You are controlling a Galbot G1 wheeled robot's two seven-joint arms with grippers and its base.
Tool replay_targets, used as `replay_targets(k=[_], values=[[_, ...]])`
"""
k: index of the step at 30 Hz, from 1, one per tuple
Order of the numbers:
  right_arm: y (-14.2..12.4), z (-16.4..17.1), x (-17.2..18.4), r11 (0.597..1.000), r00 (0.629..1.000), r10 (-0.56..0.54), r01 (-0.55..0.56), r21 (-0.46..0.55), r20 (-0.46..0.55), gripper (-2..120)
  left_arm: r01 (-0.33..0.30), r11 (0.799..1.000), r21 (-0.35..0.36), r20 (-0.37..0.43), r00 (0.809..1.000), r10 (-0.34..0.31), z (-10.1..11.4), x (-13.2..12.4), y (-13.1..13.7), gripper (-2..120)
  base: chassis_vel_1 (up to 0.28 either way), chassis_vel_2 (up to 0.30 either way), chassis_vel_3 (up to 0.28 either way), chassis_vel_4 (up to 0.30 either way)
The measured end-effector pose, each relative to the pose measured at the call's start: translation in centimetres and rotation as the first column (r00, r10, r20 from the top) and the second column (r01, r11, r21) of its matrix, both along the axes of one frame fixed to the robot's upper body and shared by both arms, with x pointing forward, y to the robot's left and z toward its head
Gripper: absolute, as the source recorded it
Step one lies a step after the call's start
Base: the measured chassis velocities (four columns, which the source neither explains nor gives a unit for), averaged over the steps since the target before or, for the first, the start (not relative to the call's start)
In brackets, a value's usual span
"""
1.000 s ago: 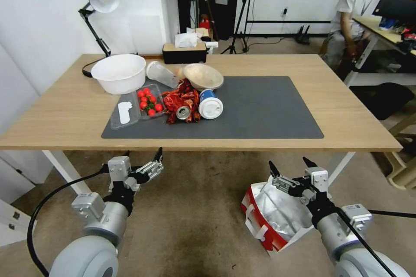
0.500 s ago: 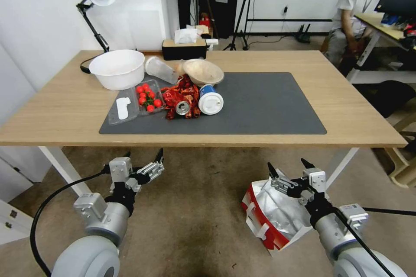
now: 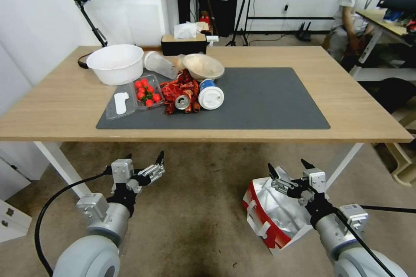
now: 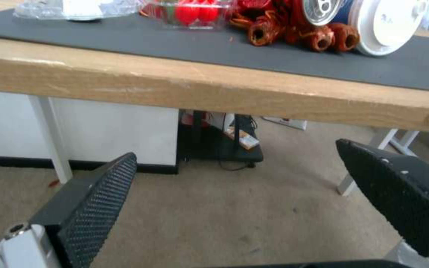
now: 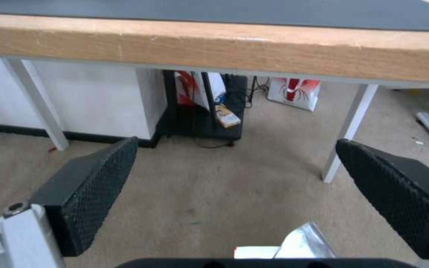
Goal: Pick up the food delivery bag from the floor and place it on the table.
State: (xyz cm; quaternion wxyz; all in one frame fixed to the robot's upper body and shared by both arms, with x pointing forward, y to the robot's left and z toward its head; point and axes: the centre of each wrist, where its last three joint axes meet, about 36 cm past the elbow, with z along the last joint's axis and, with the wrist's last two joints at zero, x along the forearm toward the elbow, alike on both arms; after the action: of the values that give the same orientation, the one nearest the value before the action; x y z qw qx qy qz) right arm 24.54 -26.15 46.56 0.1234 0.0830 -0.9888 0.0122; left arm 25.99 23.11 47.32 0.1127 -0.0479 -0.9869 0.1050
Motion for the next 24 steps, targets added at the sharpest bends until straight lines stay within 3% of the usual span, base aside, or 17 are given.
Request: replay_targets(k=[24], values=[[-0.05,-0.24,-0.09,1.0,1.0,0.017,-0.017,-0.012,-0.006,100,-0.003,1.0,0.005,0.013,1.0,0.003,-0.31,-0.06,0.04,100,0.0,0.0,0.0,0.0]])
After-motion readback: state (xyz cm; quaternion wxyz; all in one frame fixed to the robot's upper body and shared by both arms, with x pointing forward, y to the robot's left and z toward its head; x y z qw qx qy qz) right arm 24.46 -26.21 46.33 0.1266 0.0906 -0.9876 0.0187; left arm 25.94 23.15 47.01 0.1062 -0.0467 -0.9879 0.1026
